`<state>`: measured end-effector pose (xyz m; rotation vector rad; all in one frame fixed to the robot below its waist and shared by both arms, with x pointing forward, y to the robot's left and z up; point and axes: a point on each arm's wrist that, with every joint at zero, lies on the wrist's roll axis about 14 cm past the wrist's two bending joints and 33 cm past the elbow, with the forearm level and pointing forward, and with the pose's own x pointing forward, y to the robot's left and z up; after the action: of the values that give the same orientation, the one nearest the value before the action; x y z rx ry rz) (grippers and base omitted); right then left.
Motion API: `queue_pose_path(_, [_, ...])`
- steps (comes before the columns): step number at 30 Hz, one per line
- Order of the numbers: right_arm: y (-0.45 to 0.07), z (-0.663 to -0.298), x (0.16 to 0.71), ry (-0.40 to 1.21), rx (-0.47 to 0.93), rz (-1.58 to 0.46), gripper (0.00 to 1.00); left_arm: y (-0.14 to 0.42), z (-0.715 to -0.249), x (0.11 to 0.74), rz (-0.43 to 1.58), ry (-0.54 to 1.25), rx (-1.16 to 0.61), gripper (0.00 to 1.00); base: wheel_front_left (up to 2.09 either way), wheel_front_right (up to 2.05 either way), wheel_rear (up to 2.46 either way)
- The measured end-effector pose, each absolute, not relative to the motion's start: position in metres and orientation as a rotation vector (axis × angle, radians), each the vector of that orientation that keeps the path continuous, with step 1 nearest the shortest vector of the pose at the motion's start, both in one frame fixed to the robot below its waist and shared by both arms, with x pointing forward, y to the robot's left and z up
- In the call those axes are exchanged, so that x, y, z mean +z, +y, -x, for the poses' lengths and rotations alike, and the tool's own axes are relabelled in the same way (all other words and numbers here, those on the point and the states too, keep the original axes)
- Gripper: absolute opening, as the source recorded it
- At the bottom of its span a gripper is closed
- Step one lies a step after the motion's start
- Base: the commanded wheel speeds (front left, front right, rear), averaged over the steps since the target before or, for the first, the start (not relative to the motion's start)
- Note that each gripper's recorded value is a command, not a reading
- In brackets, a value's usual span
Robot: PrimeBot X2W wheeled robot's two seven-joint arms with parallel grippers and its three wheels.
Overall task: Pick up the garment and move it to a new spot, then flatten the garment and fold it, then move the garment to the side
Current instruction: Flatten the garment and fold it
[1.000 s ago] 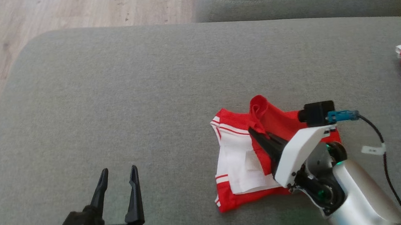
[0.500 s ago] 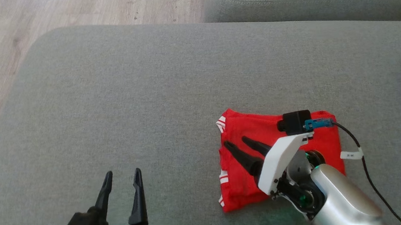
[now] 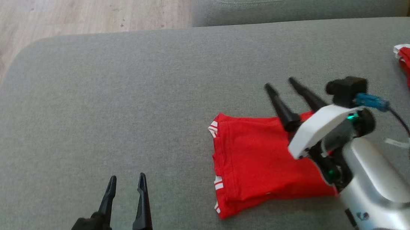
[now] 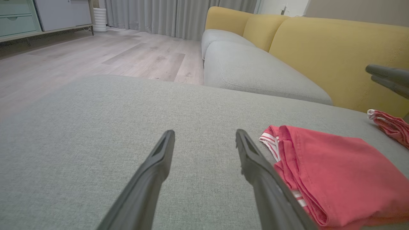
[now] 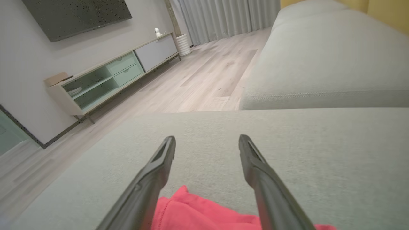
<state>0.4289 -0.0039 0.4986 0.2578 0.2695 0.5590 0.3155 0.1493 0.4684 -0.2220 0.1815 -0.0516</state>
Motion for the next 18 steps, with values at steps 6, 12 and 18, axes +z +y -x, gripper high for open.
queue_pose_path(6, [-0.055,-0.430,0.503,0.187,0.415,-0.176,1.00,0.141,-0.325,0.473,0.217,0.168,-0.085,1.00,0.00,0.00,0.00])
queue_pose_path(12, [-0.093,-0.411,0.505,0.122,0.310,-0.133,1.00,0.134,-0.324,0.478,0.210,0.151,-0.107,1.00,0.00,0.00,0.00])
queue_pose_path(18, [-0.125,-0.377,0.496,0.114,0.221,-0.147,1.00,0.132,-0.319,0.484,0.209,0.124,-0.120,1.00,0.00,0.00,0.00])
